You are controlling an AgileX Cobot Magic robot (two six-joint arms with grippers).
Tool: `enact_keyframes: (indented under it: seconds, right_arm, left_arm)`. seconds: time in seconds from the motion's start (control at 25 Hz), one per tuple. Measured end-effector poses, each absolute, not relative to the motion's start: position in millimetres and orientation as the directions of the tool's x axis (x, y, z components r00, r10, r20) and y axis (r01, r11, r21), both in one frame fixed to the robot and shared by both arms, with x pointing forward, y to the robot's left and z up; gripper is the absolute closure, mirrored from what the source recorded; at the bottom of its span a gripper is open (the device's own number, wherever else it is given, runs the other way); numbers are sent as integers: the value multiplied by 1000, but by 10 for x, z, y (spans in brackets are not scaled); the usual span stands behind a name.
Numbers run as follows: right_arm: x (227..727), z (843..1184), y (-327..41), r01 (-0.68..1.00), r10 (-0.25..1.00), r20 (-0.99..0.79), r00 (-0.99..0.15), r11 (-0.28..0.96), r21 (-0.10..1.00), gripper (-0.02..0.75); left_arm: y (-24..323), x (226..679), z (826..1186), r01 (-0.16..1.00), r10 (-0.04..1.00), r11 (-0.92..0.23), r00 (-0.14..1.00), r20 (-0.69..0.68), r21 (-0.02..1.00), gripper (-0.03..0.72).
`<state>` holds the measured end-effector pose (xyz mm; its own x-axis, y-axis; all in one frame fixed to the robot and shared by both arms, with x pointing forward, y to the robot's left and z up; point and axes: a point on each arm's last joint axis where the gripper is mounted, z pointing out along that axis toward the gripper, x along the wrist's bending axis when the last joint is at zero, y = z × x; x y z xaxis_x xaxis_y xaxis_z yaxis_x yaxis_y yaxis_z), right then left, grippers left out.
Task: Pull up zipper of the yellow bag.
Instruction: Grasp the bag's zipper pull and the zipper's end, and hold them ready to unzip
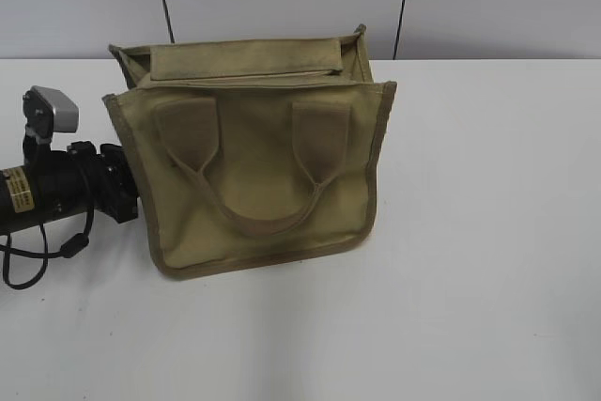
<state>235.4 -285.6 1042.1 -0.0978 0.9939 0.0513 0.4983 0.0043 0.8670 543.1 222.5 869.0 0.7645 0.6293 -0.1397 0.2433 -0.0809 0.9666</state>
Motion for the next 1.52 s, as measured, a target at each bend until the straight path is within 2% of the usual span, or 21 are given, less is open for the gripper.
enact_keyframes:
  seconds: [0.2,0.36,0.64,0.88,1.12,1.36,1.52]
  right_arm:
    - [2354,10421,-2856,498,994,51,-98,4,867,154]
    - [2354,10421,-2856,498,994,51,-98,4,867,154]
    - [2354,10421,-2856,498,994,51,-98,4,867,154]
    - [2354,10421,-2856,498,994,51,-98,4,867,154]
    - [2353,10424,-2837,498,991,71,-110,-7,867,154]
    - [2356,10442,-2803,485,985,108,-132,-31,874,154]
    - [2379,10580,-2777,388,978,146,-152,-77,919,154]
  left_arm:
    - [2232,5416,8728,239,638,-76,757,-137,968,680]
    - [2282,5381,8924,229,694,-86,712,-107,970,680]
    - [2433,5293,9605,177,785,-275,609,115,945,680]
    - [2490,5079,10207,24,805,-315,536,254,949,680]
    - [2559,5054,10194,97,821,-377,495,284,921,680]
    - [2563,5054,10188,104,822,-380,493,284,919,680]
    - [2559,5053,10193,98,821,-377,496,283,921,680]
